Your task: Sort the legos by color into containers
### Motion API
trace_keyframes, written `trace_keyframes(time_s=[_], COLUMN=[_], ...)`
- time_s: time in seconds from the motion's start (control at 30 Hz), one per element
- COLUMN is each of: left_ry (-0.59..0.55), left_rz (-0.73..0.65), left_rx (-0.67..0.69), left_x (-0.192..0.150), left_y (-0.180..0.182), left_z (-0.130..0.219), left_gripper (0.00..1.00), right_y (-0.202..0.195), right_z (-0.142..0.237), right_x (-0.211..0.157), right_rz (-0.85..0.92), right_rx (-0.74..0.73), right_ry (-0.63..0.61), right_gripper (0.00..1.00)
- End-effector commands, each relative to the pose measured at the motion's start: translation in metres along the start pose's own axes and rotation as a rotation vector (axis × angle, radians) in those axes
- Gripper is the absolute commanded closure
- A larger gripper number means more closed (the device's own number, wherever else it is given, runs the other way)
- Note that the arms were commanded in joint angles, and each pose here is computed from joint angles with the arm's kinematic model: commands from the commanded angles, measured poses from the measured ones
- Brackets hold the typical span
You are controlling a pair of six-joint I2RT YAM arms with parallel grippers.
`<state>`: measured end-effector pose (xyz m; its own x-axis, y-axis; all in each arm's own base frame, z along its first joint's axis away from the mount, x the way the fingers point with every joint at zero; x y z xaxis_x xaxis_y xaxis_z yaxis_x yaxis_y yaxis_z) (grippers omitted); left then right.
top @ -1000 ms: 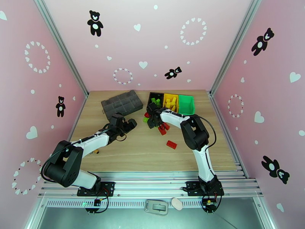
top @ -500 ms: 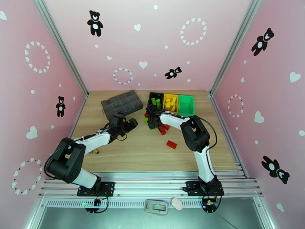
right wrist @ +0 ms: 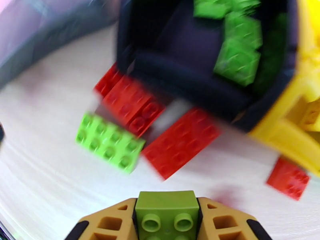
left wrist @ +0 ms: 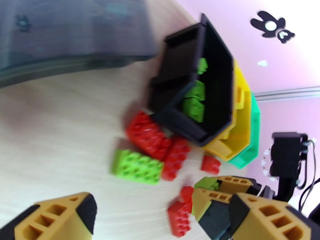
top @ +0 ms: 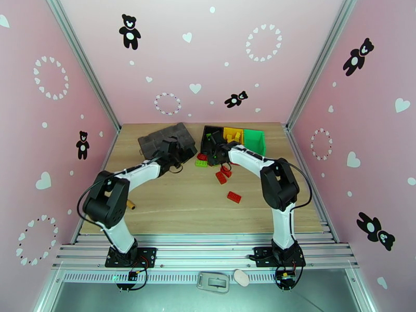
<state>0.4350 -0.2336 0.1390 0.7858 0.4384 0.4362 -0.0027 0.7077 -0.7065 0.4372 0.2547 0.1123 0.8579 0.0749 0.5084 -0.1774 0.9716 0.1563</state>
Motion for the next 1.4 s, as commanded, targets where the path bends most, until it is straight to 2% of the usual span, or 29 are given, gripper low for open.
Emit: trace_keyframes(time_s=[0.0, 0.3, 0.47, 0.73, 1.03, 1.2, 1.37], left_ry=[0.024, -0.035, -0.063, -0.062, -0.091, -0.123, -0.142], left_rz=[0.018, 0.000, 0.011, 0.024, 0.030, 0.040, 0.050], left_rx=[-0.075, -0.086, -0.059, -0.023, 0.019, 0.058, 0.088], left_x=[0.004, 0.034, 0.039, 0.028, 0.015, 0.011, 0.005], left_y=[-0.020, -0.043, -0.035, -0.011, 0.006, 0.021, 0.036], left_z=[-0.014, -0.018, -0.010, 0.004, 0.025, 0.043, 0.059], left_gripper=[0.11, 0.11, 0.11, 0.11, 0.10, 0.10, 0.10], right_y=[-0.001, -0.004, -0.008, -0.009, 0.011, 0.031, 0.052], right_z=[0.010, -0.003, -0.015, -0.021, 0.010, 0.020, 0.008], right_x=[0.033, 0.090, 0.112, 0.132, 0.113, 0.084, 0.050], right_rz=[-0.063, -0.097, -0.118, -0.100, 0.003, 0.093, 0.172], right_rx=[0.012, 0.007, 0.000, 0.021, 0.057, 0.071, 0.099], right_ry=[-0.068, -0.134, -0.162, -0.183, -0.194, -0.170, -0.099], right_gripper=[0.71, 0.71, 0.65, 0.39, 0.34, 0.30, 0.27])
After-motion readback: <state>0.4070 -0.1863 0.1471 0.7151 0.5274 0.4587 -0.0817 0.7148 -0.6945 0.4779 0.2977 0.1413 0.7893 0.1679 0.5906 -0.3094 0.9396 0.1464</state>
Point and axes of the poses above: each hand's point on the last joint's axis, 136 mm out from that joint toward the fingers, its own z axis back along the fingers, its own y axis along the line the jaws close on, x = y × z, the point moved 2 cm from there along z, back along the fingers, and after that the axes turned 7 degrees about -z, right-handed, at the moved point
